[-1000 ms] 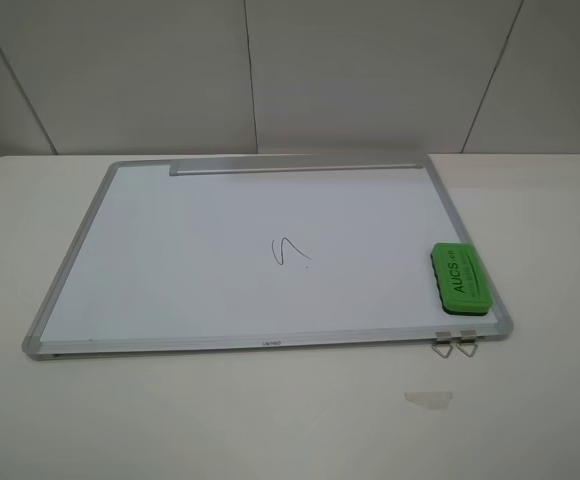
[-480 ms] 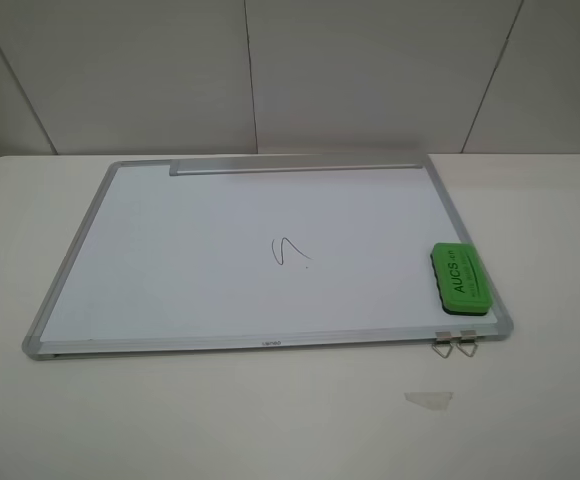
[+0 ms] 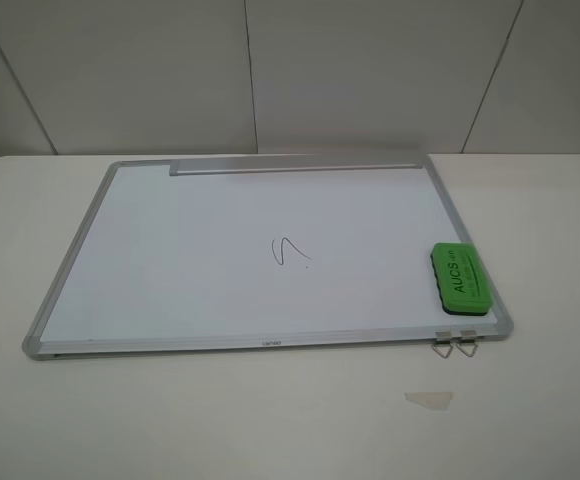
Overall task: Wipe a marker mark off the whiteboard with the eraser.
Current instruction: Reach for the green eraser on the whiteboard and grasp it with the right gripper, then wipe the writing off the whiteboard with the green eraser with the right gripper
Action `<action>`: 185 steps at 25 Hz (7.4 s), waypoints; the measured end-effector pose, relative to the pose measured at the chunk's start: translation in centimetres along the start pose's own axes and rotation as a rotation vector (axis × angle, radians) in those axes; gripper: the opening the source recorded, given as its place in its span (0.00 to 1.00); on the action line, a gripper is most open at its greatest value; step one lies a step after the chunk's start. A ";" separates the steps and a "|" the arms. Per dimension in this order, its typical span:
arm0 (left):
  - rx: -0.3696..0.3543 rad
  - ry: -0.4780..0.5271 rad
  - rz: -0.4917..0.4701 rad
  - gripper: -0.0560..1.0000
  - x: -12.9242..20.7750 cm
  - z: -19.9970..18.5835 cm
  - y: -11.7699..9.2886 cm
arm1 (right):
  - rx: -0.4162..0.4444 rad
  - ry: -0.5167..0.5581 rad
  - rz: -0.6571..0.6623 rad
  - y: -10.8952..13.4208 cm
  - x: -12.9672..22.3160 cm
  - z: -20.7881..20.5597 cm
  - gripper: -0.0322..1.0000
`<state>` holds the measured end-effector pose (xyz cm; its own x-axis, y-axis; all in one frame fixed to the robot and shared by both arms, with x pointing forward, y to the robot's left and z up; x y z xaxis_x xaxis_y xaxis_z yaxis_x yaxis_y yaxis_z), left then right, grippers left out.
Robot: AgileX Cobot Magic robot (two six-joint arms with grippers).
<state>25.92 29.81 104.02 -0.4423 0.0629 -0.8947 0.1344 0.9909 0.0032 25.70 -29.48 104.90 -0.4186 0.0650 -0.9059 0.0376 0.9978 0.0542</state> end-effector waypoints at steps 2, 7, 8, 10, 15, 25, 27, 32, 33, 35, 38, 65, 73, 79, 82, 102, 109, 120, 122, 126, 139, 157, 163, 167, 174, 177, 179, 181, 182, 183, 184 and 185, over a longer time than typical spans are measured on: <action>0.000 0.000 0.000 0.70 0.0 0.0 0.0 | -0.003 -0.001 0.002 0.0 0.0 0.0 0.83; 0.000 0.000 0.000 0.70 0.0 0.0 0.0 | -0.018 0.017 0.012 0.2 -0.1 0.3 0.83; 0.000 0.000 0.000 0.70 0.0 0.0 0.0 | -0.026 0.036 0.018 0.3 -0.2 0.6 0.83; 0.000 0.000 0.000 0.70 0.0 0.0 0.0 | -0.039 0.089 0.031 0.5 -0.4 1.4 0.83; 0.000 0.000 0.000 0.70 0.0 0.0 0.0 | -0.068 0.266 0.074 0.9 -1.0 4.3 0.83; 0.000 0.000 0.000 0.70 0.0 0.0 0.0 | -0.053 0.601 0.114 0.9 -2.6 10.6 0.83; 0.000 0.000 0.000 0.70 0.0 0.0 0.0 | -0.050 0.623 0.115 0.9 -3.6 11.5 0.83; 0.000 0.000 0.000 0.70 0.0 0.0 0.0 | -0.046 0.756 0.121 0.9 -4.7 14.1 0.83; 0.000 0.000 0.000 0.70 0.0 0.0 0.0 | -0.044 0.782 0.122 0.8 -4.7 14.6 0.83; 0.000 0.000 0.000 0.70 0.0 0.0 0.0 | -0.040 0.848 0.127 0.8 -4.3 15.9 0.83; 0.000 0.000 0.000 0.70 0.0 0.0 0.0 | -0.032 0.942 0.134 0.7 -3.5 17.8 0.83; 0.000 0.000 0.000 0.70 0.0 0.0 0.0 | -0.009 1.108 0.010 3.9 0.0 33.6 0.83; 0.000 0.000 0.000 0.70 0.0 0.0 0.0 | 0.000 1.113 0.046 4.0 2.2 36.0 0.83; 0.000 0.000 0.000 0.70 0.0 0.0 0.0 | 0.004 1.117 0.051 4.0 3.5 37.1 0.83; 0.000 0.000 0.000 0.70 0.0 0.0 0.0 | 0.008 1.141 0.051 3.9 4.3 37.4 0.83; 0.000 0.000 0.000 0.70 0.0 0.0 0.0 | 0.014 1.156 0.034 3.8 4.5 37.4 0.61; 0.000 0.000 0.000 0.70 0.0 0.0 0.0 | 0.015 1.169 0.021 3.7 4.3 37.1 0.61; 0.000 0.000 0.000 0.70 0.0 0.0 0.0 | -0.015 1.128 -0.163 6.1 -0.3 34.1 0.61; 0.000 0.000 0.000 0.70 0.0 0.0 0.0 | -0.055 1.094 -0.225 8.6 -1.4 34.0 0.61; 0.000 0.000 0.000 0.70 0.0 0.0 0.0 | -0.130 1.007 -0.353 13.5 -3.6 34.1 0.61; 0.000 0.000 0.000 0.70 0.0 0.0 0.0 | -0.219 1.004 -0.724 26.4 0.2 37.3 0.61; 0.000 0.000 0.000 0.70 0.0 0.0 0.0 | -0.372 1.039 -0.907 29.7 4.3 41.0 0.61; 0.000 0.000 0.000 0.70 0.0 0.0 0.0 | -0.424 1.054 -0.904 30.0 5.1 41.1 0.61; 0.000 0.000 0.000 0.70 0.0 0.0 0.0 | -0.431 1.064 -0.899 30.1 5.6 41.4 0.61; 0.000 0.000 0.000 0.70 0.0 0.0 0.0 | -0.434 1.088 -0.882 29.7 6.0 41.9 0.61; 0.000 0.000 0.000 0.70 0.0 0.0 0.0 | -0.430 1.095 -0.860 29.1 5.8 42.4 0.61; 0.000 0.000 0.000 0.70 0.0 0.0 0.0 | -0.408 1.088 -0.810 27.3 5.0 43.8 0.61; 0.000 0.000 0.000 0.70 0.0 0.0 0.0 | -0.383 1.086 -0.767 25.5 4.3 45.0 0.61; 0.000 0.000 0.000 0.70 0.0 0.0 0.0 | -0.369 1.089 -0.743 24.5 3.9 45.6 0.61; 0.000 0.000 0.000 0.70 0.0 0.0 0.0 | -0.357 1.092 -0.725 23.7 3.7 46.0 0.61; 0.000 0.000 0.000 0.70 0.0 0.0 0.0 | -0.345 1.095 -0.705 22.7 3.4 46.5 0.61; 0.000 0.000 0.000 0.70 0.0 0.0 0.0 | -0.335 1.097 -0.689 22.1 3.2 46.8 0.61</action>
<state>25.92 29.81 104.02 -0.4423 0.0629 -0.8947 0.1344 0.9909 0.0032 67.70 -7.78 83.51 -0.7754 -0.6314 0.0056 -0.6313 0.7749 -0.0314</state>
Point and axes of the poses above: a point on each arm's last joint axis where the gripper is mounted, z pointing out along that axis toward the gripper, y along the wrist's bending axis when the last joint is at zero, x = y × z, the point moved 3 cm from there along z, pointing out along that axis toward the gripper, and after that the axes turned 4 degrees about z, right-handed, at the moved point
